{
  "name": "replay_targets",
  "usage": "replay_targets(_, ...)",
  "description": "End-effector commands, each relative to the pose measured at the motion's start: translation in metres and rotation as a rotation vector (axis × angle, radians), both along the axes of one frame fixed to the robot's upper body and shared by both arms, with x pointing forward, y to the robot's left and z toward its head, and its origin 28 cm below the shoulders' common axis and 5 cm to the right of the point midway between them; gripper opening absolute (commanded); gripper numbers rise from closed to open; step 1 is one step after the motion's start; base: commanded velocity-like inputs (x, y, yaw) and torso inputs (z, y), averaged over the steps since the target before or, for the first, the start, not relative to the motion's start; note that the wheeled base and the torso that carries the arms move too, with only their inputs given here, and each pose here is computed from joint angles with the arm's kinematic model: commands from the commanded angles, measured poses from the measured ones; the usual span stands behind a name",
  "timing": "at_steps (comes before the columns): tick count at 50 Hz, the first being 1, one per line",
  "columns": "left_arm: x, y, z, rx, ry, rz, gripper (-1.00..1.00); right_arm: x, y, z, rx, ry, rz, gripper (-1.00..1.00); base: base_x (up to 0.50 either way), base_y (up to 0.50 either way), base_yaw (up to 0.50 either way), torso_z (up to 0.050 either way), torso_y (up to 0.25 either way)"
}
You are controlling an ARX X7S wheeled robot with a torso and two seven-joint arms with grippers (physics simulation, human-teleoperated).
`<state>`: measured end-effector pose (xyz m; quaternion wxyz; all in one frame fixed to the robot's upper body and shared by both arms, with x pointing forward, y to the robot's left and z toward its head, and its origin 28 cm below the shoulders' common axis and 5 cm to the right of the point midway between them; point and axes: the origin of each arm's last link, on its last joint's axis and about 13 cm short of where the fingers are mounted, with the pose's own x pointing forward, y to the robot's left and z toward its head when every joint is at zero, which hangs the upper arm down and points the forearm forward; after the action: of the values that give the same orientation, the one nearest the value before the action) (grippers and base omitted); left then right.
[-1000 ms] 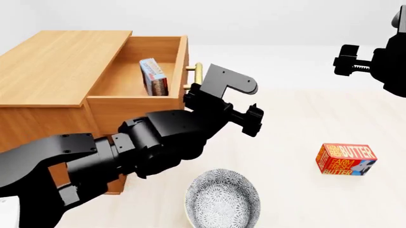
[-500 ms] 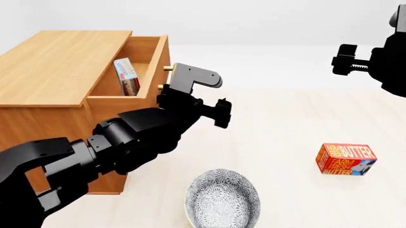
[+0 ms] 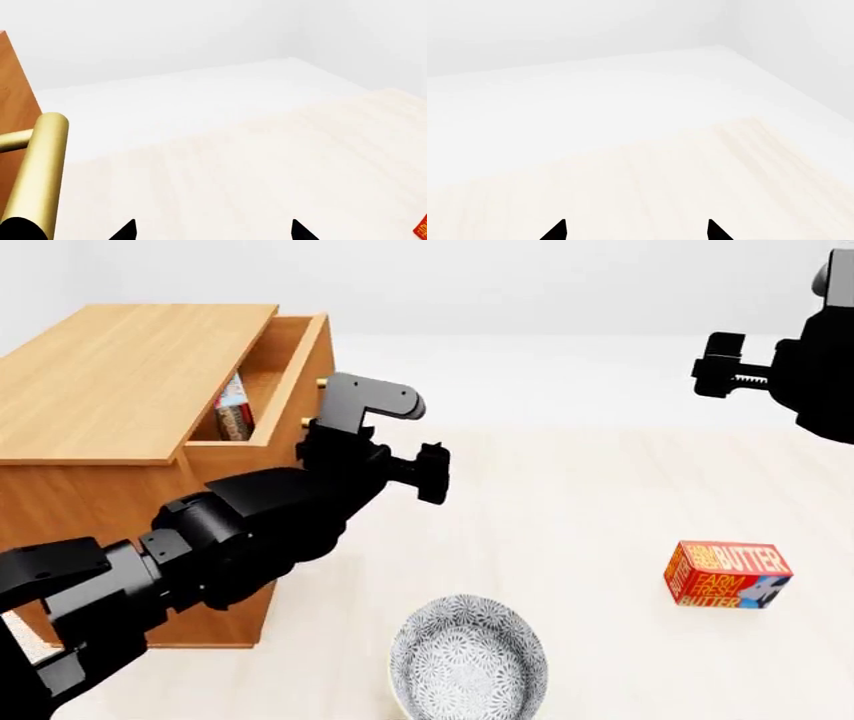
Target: Put the chocolate pudding in the top drawer of the cabinet and close it.
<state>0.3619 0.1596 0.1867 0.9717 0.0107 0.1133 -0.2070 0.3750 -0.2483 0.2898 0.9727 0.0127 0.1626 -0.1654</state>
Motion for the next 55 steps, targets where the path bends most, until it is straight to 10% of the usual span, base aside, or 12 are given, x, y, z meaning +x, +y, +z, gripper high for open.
replay_targets(1,0.020,0.053,0.000,0.029,-0.005,0.217,1.00,0.001,0.001,0.001,-0.001,0.000,0.002,1.00,0.01,0.00,0.00,0.000,0.000)
replay_targets(55,0.021,0.112,0.004,0.037,-0.018,0.405,1.00,0.000,0.002,0.004,0.000,-0.005,0.003,1.00,0.01,0.00,0.00,0.000,0.000)
